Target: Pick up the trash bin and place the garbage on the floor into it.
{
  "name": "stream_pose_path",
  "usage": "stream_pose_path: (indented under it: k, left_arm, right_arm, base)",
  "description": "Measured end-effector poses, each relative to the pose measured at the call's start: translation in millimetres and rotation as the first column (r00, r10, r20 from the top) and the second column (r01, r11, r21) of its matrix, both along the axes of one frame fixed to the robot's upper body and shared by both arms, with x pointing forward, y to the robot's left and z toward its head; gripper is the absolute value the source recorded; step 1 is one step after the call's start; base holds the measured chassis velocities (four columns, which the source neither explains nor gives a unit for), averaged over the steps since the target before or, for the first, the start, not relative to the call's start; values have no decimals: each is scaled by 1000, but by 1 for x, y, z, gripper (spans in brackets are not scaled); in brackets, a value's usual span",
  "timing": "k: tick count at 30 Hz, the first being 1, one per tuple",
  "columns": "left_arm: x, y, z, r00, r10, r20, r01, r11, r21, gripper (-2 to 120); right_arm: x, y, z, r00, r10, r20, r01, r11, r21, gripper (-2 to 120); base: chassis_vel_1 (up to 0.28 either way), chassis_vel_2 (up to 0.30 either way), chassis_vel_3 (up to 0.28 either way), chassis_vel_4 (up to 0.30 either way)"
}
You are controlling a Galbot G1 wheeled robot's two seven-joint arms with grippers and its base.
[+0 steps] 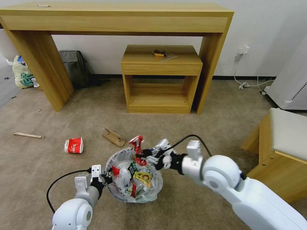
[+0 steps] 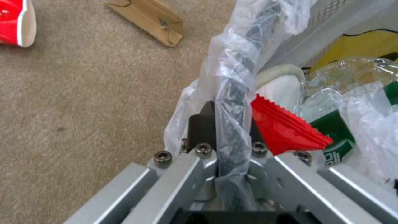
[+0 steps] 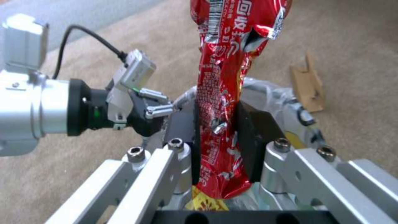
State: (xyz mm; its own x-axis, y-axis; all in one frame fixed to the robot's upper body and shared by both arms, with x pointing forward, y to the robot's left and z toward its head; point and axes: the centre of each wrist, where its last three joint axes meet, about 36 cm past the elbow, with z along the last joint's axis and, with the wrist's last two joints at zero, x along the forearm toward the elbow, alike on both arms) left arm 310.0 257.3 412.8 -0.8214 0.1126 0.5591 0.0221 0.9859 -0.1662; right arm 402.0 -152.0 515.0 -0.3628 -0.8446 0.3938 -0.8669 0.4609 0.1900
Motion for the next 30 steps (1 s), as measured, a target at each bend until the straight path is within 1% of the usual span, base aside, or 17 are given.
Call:
stream_pose_path:
  k: [2, 5, 9, 12, 13, 14, 16, 19, 20, 21, 22, 23, 24, 27, 28, 29, 30]
  left_arm:
    - [0, 0, 0, 1000, 0, 1, 0, 1000, 0, 0]
    - [0, 1, 2, 1000, 1, 6, -1, 1000, 1, 0]
    - [0, 2, 3, 1000, 1, 7, -1, 1000, 1, 0]
    - [-1, 2, 3, 1000, 0, 7, 0, 1000, -1, 0]
    - [-1, 2, 3, 1000, 0, 7, 0, 1000, -1, 0]
    - [0, 2, 3, 1000, 1, 8, -1, 1000, -1, 0]
    - [0, 2, 3, 1000, 1, 8, -1, 1000, -2, 0]
    - [1, 2, 4, 1000, 0, 12, 0, 1000, -5, 0]
    - [1, 2, 4, 1000, 0, 12, 0, 1000, -5, 0]
    - [1, 2, 4, 1000, 0, 13, 0, 1000, -6, 0]
    - [1, 2, 4, 1000, 1, 13, 0, 1000, -7, 0]
    - [1, 3, 4, 1000, 2, 14, -2, 1000, -7, 0]
    - [1, 3, 4, 1000, 2, 14, -2, 1000, -7, 0]
    - [0, 4, 5, 1000, 7, 14, -7, 1000, -8, 0]
    - [0, 4, 5, 1000, 7, 14, -7, 1000, -8, 0]
    - [-1, 5, 5, 1000, 8, 13, -8, 1000, -7, 0]
    - [-1, 6, 5, 1000, 9, 13, -9, 1000, -7, 0]
  right_arm:
    - [2, 2, 0, 1000, 6, -4, -6, 1000, -6, 18]
    - [16, 12, 4, 999, 29, -33, -31, 998, -59, 18]
    - [20, 15, 3, 999, 23, -30, -25, 997, -73, 21]
    - [21, 17, 2, 999, 17, -28, -20, 996, -84, 36]
    - [21, 17, 2, 999, 17, -28, -20, 996, -84, 36]
    - [20, 17, 2, 999, 17, -28, -20, 996, -86, 42]
    - [20, 17, 2, 999, 18, -27, -21, 996, -87, 45]
    - [18, 17, 1, 1000, 18, -26, -20, 996, -88, 61]
    - [18, 17, 1, 1000, 18, -26, -20, 996, -88, 61]
    - [18, 16, 1, 1000, 12, -23, -14, 996, -89, 66]
    - [19, 15, 2, 1000, 0, -18, -2, 996, -90, 69]
    - [20, 12, 3, 1000, -26, -9, 25, 996, -88, 78]
    - [20, 12, 3, 1000, -26, -9, 25, 996, -88, 78]
    - [21, -1, 4, 993, -111, 39, 113, 993, -43, 90]
    - [21, -1, 4, 993, -111, 39, 113, 993, -43, 90]
    - [20, -5, 4, 988, -143, 53, 144, 989, -27, 93]
    - [19, -12, 0, 974, -211, 81, 212, 977, -3, 98]
  base:
    - [0, 0, 0, 0]
    - [0, 0, 0, 0]
    - [0, 0, 0, 0]
    - [0, 0, 0, 0]
    - [0, 0, 0, 0]
    - [0, 0, 0, 0]
    - [0, 0, 0, 0]
    - [0, 0, 0, 0]
    - [0, 0, 0, 0]
    - [0, 0, 0, 0]
    - [0, 0, 0, 0]
    - [0, 0, 0, 0]
    - [0, 0, 0, 0]
    - [0, 0, 0, 0]
    - [0, 0, 0, 0]
    - [0, 0, 0, 0]
    - [0, 0, 0, 0]
